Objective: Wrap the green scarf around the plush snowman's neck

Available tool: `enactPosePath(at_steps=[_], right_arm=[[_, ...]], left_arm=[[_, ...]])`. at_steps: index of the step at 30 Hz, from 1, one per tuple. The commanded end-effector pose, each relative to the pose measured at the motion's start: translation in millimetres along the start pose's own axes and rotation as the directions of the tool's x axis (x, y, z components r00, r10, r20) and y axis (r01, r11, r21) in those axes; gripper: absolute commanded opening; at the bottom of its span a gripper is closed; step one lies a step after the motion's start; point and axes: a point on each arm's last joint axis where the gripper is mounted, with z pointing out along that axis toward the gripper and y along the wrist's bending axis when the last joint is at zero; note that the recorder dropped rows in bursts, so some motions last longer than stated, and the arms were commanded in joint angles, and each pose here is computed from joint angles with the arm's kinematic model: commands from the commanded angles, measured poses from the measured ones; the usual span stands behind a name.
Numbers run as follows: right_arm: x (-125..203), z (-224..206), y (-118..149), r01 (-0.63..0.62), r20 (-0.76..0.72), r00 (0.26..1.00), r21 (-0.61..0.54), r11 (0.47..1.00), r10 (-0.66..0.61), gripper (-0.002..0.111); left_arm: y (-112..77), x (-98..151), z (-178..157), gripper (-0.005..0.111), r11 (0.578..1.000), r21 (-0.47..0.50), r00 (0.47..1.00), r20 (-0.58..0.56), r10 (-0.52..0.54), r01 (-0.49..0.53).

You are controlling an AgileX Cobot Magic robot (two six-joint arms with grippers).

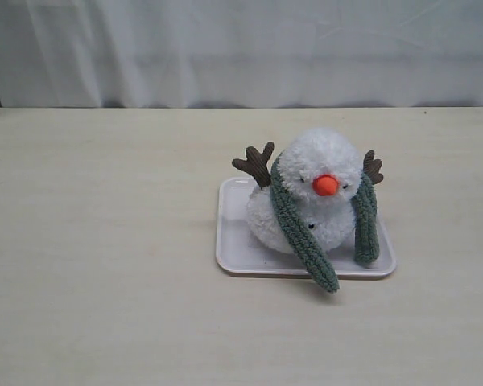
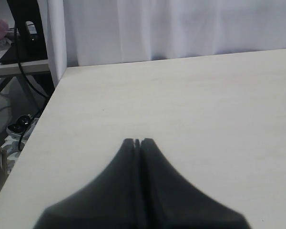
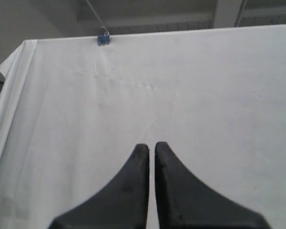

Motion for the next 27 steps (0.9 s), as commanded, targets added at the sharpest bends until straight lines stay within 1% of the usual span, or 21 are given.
enactPosePath(at_steps=[1, 5, 11, 16, 21, 27], right_arm=[[-9.1, -0.9, -1.6, 0.011, 0.103, 0.995, 0.029, 1.000, -0.013, 0.004], [-11.2, -1.1, -2.0, 0.010, 0.126, 0.992, 0.033, 0.999, -0.014, 0.004], [-2.5, 1.9, -2.0, 0.009, 0.097, 0.995, 0.032, 0.999, -0.012, 0.004], [19.5, 8.5, -2.1, 0.011, 0.029, 1.000, 0.031, 0.999, -0.012, 0.004], [43.3, 13.8, -4.7, 0.136, -0.053, 0.990, 0.052, 0.989, -0.133, 0.004], [77.2, 18.4, -4.5, 0.137, -0.152, 0.980, 0.037, 0.990, -0.130, 0.004]], left_arm=[[0.0, -0.7, 0.0, 0.000, 1.000, -0.001, 1.000, 0.013, -0.004, 0.004], [0.0, -0.7, 0.0, 0.000, 1.000, -0.001, 1.000, 0.013, -0.004, 0.004], [0.0, -0.7, 0.0, 0.000, 1.000, -0.001, 1.000, 0.013, -0.004, 0.004], [0.0, -0.7, 0.0, 0.000, 1.000, -0.001, 1.000, 0.013, -0.004, 0.004], [0.0, -0.7, 0.0, 0.000, 1.000, -0.001, 1.000, 0.013, -0.004, 0.004], [0.0, -0.7, 0.0, 0.000, 1.000, -0.001, 1.000, 0.013, -0.004, 0.004]])
